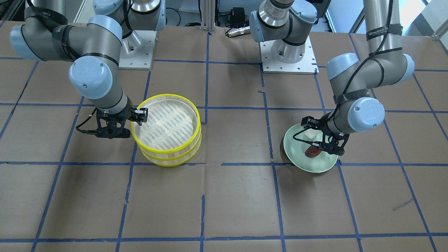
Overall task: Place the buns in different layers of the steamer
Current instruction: 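Grasp the white bun with left gripper while right gripper grips the top tier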
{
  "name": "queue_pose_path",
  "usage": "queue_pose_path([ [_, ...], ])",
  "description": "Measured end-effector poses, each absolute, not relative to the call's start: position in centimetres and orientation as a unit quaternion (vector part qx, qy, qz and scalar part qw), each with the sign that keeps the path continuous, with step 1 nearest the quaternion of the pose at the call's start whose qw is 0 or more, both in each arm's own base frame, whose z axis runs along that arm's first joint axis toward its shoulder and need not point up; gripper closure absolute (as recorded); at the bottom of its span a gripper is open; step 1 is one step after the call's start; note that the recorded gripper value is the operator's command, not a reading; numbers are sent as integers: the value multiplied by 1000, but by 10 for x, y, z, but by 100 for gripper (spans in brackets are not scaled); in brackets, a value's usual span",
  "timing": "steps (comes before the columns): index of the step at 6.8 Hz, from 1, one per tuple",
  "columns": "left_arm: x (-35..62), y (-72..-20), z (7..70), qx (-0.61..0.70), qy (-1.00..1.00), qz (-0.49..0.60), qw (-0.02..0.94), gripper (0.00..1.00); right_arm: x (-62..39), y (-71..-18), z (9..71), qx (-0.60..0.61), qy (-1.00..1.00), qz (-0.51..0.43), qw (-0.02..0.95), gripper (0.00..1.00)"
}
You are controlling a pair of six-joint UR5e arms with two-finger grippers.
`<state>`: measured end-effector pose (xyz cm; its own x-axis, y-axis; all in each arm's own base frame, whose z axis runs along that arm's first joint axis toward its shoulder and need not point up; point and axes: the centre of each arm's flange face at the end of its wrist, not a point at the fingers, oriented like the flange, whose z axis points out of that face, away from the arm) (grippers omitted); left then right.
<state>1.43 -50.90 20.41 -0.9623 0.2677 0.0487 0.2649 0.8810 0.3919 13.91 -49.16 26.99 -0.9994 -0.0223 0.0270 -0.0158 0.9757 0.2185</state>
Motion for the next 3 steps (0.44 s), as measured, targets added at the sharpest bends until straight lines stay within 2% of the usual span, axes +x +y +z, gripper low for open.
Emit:
queue_pose_path([
  [1, 15, -509, 200, 138, 969, 206, 5, 25, 139, -492, 270, 10, -994, -109, 15, 93],
  [3, 16, -508, 198, 138, 968, 209, 4, 48, 139, -493, 272, 11, -994, -109, 15, 100],
])
